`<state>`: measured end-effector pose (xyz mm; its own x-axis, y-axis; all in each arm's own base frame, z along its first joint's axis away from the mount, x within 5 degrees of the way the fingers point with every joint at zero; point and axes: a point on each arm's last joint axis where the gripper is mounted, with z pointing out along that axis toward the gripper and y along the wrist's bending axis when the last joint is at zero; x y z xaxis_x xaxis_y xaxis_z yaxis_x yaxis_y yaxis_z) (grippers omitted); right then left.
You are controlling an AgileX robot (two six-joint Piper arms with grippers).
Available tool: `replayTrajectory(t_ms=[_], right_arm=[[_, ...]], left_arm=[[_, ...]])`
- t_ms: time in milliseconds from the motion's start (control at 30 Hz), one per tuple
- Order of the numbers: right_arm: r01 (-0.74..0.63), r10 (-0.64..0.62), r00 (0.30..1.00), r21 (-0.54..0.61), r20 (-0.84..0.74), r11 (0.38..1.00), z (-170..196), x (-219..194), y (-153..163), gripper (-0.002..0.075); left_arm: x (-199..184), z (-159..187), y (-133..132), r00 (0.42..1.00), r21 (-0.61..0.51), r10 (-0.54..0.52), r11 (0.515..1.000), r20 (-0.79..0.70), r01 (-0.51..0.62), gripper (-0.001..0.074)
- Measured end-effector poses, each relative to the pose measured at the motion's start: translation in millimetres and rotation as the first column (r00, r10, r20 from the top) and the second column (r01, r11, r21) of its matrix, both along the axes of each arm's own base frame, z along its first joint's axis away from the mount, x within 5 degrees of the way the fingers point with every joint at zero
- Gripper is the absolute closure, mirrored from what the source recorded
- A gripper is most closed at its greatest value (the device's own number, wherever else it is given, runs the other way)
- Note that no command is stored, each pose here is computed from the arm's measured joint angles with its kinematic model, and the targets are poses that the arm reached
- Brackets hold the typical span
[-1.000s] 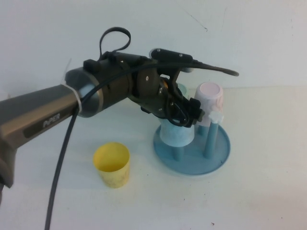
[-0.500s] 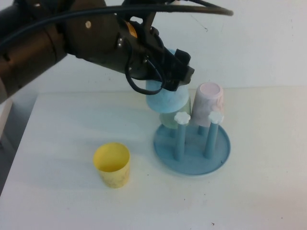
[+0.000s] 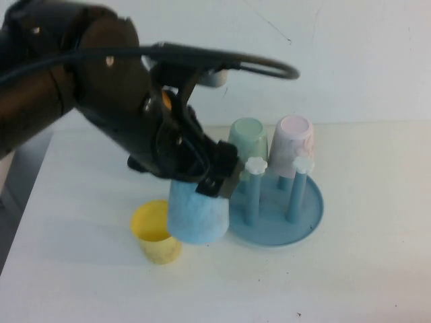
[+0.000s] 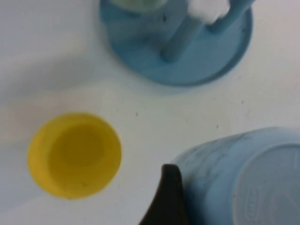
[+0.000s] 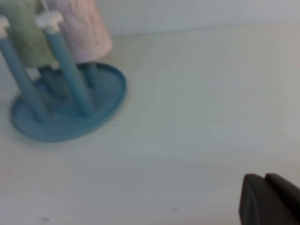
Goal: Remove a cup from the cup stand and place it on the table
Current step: Hand over the cup
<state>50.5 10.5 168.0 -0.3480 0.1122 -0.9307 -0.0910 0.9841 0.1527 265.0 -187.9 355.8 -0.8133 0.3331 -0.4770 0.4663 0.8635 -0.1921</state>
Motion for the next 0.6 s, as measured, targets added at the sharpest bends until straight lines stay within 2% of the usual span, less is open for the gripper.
replayTrajectory(t_ms=[67,133,233,300,400,500,600], right_arm=[[-0.003,0.005,1.0,0.179,-0.013,0.984,2,0,6,0.0727],[-0.007,0.017,1.0,0.356,-0.025,0.935,4,-1,11,0.0727],[-0.012,0.031,0.999,0.506,-0.03,0.862,8,-1,16,0.0727],[-0.013,0.034,0.999,0.543,-0.028,0.84,9,-2,17,0.0727],[-0.012,0.008,1.0,0.546,0.01,0.838,13,0,15,0.0727],[-0.014,-0.002,1.0,0.543,0.029,0.839,14,1,14,0.0727],[-0.035,0.028,0.999,0.508,0.022,0.86,13,0,16,0.0727]], left_arm=[[-10,-16,7,0.997,-0.005,0.057,0.998,-0.044,-0.057,0.0163],[-25,-36,17,0.988,-0.021,0.131,0.991,-0.08,-0.133,0.0163],[-47,-58,31,0.964,-0.07,0.234,0.967,-0.123,-0.243,0.0163],[-58,-59,36,0.951,-0.128,0.273,0.948,-0.143,-0.291,0.0163],[-69,-49,37,0.936,-0.257,0.301,0.904,-0.183,-0.341,0.0163],[-72,-36,30,0.912,-0.41,0.326,0.817,-0.251,-0.405,0.0163],[-69,-28,24,0.884,-0.516,0.342,0.719,-0.32,-0.465,0.0163]])
